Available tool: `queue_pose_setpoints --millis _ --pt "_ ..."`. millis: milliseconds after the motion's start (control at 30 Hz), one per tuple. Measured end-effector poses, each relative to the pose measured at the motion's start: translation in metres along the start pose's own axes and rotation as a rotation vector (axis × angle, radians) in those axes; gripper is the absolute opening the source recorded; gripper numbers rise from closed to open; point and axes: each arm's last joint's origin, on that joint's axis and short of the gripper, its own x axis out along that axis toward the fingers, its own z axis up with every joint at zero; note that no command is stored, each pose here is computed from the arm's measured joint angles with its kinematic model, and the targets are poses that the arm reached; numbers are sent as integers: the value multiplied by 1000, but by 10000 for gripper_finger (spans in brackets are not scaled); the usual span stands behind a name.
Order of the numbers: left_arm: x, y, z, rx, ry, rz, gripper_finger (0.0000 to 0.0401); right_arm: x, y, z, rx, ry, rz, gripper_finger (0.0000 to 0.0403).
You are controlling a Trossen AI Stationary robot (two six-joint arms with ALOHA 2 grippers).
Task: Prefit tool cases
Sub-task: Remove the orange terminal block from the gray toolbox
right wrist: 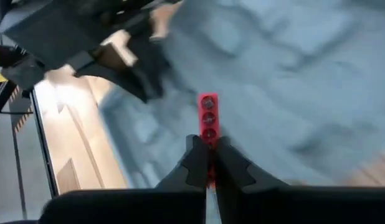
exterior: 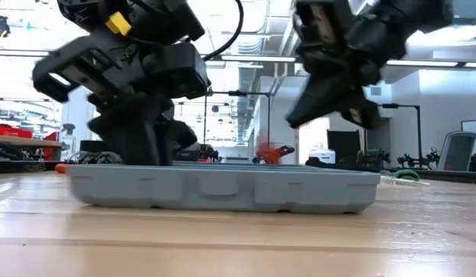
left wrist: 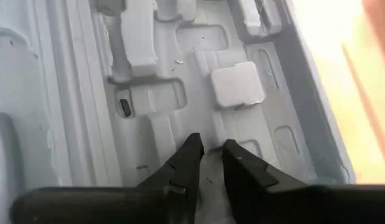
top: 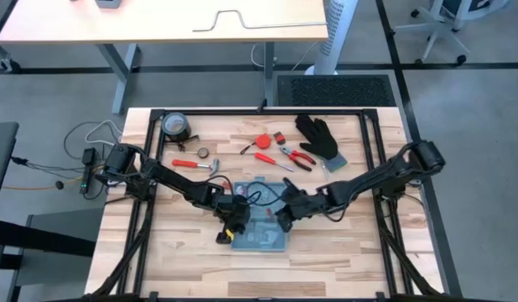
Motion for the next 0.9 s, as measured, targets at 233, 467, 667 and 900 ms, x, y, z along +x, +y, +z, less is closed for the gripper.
queue_pose_setpoints --millis 233,467,667,900 --pt "2 -6 -10 -42 45 -124 21 -15 -39 -13 60 -15 -64 2" --pt "1 -8 -11 -47 48 -146 3 -12 -52 -11 88 -56 -36 2" --pt "-15 -8 -11 -33 29 -32 2 -10 -40 -2 50 -155 94 12" --pt "-60 -9 -6 7 -39 177 1 13 -31 0 43 -148 62 3"
